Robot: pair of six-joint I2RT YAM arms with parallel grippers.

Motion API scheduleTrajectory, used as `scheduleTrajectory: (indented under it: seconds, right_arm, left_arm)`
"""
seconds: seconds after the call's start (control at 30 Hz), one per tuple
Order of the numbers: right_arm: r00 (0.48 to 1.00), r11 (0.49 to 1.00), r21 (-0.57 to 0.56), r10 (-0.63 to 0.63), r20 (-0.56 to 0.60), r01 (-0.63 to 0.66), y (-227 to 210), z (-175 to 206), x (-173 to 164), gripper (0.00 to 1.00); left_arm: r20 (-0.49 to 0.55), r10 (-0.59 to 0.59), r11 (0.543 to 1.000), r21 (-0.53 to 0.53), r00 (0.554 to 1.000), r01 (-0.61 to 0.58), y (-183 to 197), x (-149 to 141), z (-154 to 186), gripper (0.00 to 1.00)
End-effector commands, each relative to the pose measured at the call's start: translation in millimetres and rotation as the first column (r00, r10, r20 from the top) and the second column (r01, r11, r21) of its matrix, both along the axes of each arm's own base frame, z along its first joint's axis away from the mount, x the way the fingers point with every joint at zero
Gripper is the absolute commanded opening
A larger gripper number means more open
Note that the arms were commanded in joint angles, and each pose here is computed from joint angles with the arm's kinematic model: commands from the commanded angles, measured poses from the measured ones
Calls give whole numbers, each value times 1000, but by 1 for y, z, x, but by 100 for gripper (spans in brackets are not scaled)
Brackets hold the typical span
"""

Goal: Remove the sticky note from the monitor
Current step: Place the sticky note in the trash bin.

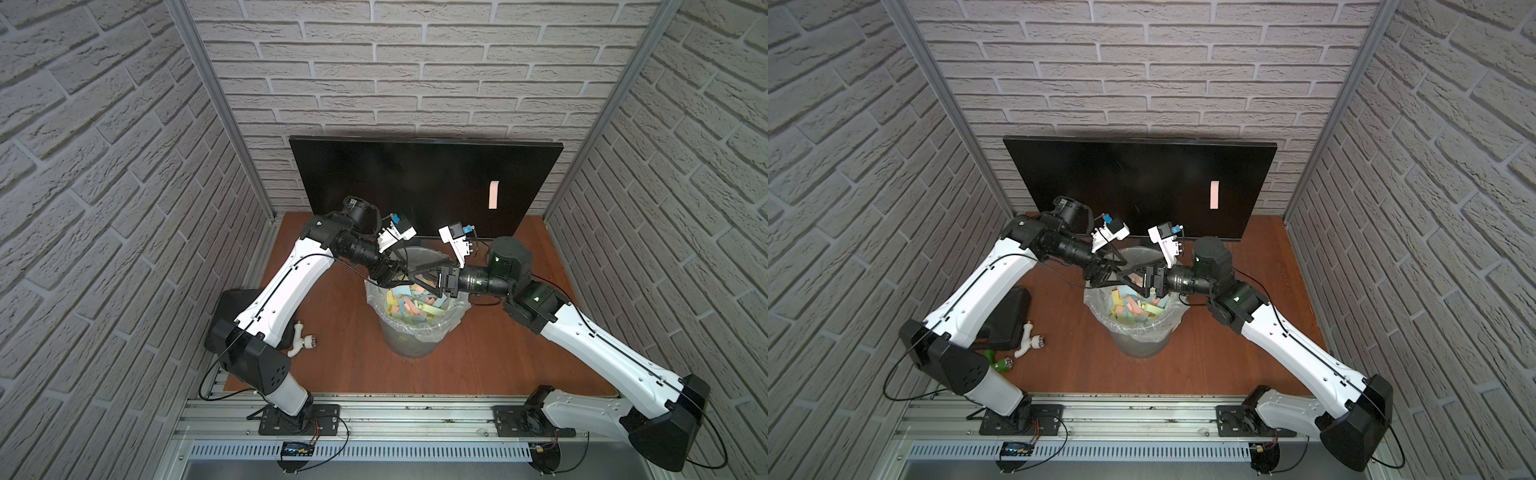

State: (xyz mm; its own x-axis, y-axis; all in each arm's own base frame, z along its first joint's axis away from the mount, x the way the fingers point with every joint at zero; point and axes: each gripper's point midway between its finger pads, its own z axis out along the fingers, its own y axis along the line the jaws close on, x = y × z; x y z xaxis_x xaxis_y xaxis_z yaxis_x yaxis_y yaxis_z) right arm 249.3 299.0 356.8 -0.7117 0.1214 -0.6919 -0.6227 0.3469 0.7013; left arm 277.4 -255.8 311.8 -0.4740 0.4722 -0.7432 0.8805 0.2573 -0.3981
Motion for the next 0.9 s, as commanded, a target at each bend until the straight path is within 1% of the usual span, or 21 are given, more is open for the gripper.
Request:
scheduleTrajectory:
  seconds: [0.0, 0.2, 0.37, 0.63, 0.77, 0.87]
  right_arm:
    - [1000, 1000, -3, -1, 25, 1, 1, 3, 3, 81]
    - [999, 999, 33, 36, 20, -37, 7, 7, -2, 80]
    - [998, 998, 35, 52, 23, -52, 9, 8, -4, 80]
    - [997, 996, 53, 66, 52, -68, 8, 23, -9, 79]
    - [996, 997, 48, 63, 65, -66, 7, 27, -10, 79]
    - [996, 999, 31, 39, 80, -41, 3, 29, -9, 80]
  left_arm:
    - [39, 0, 1000, -23, 999, 1, -2, 3, 13, 90]
    - [37, 31, 999, -6, 999, -31, -2, 13, 8, 91]
    - [37, 42, 999, -3, 998, -42, -2, 17, 7, 92]
    - [49, 76, 996, 46, 996, -79, 2, 26, -4, 91]
    - [49, 79, 996, 47, 996, -82, 1, 28, -5, 91]
    - [51, 82, 995, 58, 995, -85, 3, 28, -7, 91]
